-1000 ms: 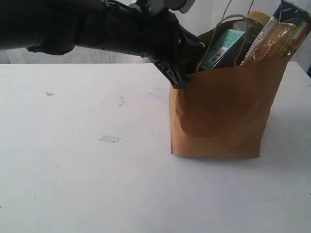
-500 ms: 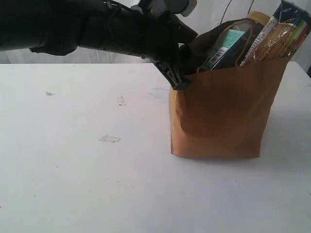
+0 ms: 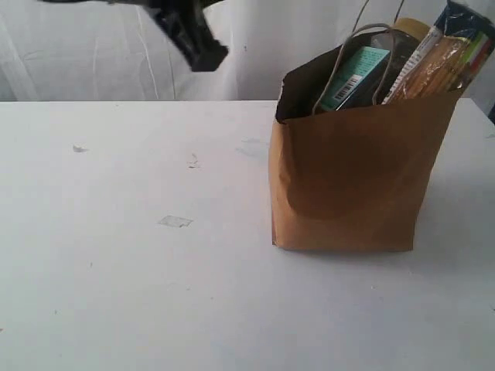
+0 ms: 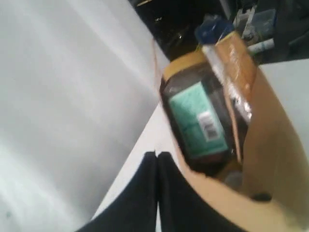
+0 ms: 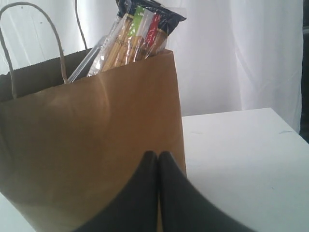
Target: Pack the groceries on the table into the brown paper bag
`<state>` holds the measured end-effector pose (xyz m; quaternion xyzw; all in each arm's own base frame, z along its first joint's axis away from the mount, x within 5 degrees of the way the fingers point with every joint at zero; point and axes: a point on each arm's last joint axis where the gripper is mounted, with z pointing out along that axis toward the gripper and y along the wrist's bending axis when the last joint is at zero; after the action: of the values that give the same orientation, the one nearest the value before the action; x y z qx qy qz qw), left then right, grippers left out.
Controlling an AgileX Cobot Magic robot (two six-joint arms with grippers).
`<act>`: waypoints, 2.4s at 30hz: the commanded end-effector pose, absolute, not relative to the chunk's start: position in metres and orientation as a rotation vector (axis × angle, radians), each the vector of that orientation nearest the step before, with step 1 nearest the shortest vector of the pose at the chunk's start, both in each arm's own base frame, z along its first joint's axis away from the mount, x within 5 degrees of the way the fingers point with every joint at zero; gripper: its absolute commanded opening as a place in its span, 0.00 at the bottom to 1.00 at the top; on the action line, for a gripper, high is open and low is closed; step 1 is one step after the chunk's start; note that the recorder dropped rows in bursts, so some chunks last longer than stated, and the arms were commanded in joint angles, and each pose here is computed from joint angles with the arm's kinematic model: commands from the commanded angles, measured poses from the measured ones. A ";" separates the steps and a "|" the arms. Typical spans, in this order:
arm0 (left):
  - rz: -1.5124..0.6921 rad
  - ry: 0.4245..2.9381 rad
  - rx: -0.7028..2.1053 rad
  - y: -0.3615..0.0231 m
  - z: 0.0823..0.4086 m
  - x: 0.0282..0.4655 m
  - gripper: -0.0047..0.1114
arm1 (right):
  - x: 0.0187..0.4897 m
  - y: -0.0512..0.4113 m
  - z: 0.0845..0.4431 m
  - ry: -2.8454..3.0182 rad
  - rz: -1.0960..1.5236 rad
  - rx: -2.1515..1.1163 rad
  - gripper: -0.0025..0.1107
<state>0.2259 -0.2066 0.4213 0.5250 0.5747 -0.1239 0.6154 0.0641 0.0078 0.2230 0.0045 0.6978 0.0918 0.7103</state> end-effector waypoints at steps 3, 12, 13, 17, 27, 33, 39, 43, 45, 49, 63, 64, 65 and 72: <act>-0.311 1.729 0.808 -0.122 0.383 0.239 0.04 | 0.064 0.008 0.222 1.554 0.204 0.016 0.02; -0.088 1.933 -0.370 0.037 0.287 0.184 0.04 | 0.064 0.008 0.222 1.554 0.204 0.016 0.02; -0.058 1.857 -0.449 0.038 0.276 0.157 0.04 | 0.064 0.008 0.222 1.554 0.204 0.016 0.02; -0.089 1.804 -0.339 0.014 0.247 0.100 0.04 | 0.064 0.008 0.222 1.554 0.204 0.016 0.02; -0.160 1.834 -0.262 0.001 0.231 0.083 0.04 | 0.064 0.008 0.222 1.554 0.204 0.016 0.02; -0.154 1.813 -0.260 0.001 0.232 0.081 0.04 | 0.064 0.008 0.222 1.554 0.204 0.016 0.02; 0.176 1.769 -0.080 0.007 0.228 0.063 0.04 | 0.064 0.008 0.222 1.554 0.204 0.016 0.02; 0.044 1.708 -0.354 0.010 0.209 0.052 0.04 | 0.064 0.008 0.222 1.554 0.204 0.016 0.02; -0.004 1.704 -0.428 0.011 0.197 0.052 0.04 | 0.064 0.008 0.222 1.554 0.204 0.016 0.02; 0.071 1.766 -0.367 0.013 0.178 0.054 0.04 | 0.064 0.008 0.222 1.554 0.204 0.016 0.02; 0.085 1.930 -0.092 0.005 0.166 0.052 0.04 | 0.064 0.008 0.222 1.554 0.204 0.016 0.02; 0.085 1.930 -0.092 0.005 0.166 0.052 0.04 | 0.064 0.008 0.222 1.554 0.204 0.016 0.02; 0.085 1.930 -0.092 0.005 0.166 0.052 0.04 | 0.064 0.008 0.222 1.554 0.204 0.016 0.02; 0.085 1.930 -0.092 0.005 0.166 0.052 0.04 | 0.064 0.008 0.222 1.554 0.204 0.016 0.02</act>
<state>0.0517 0.0050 0.1673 -0.0423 0.8214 0.0381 0.5676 0.0641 0.0078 0.2230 0.0045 0.6978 0.0918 0.7103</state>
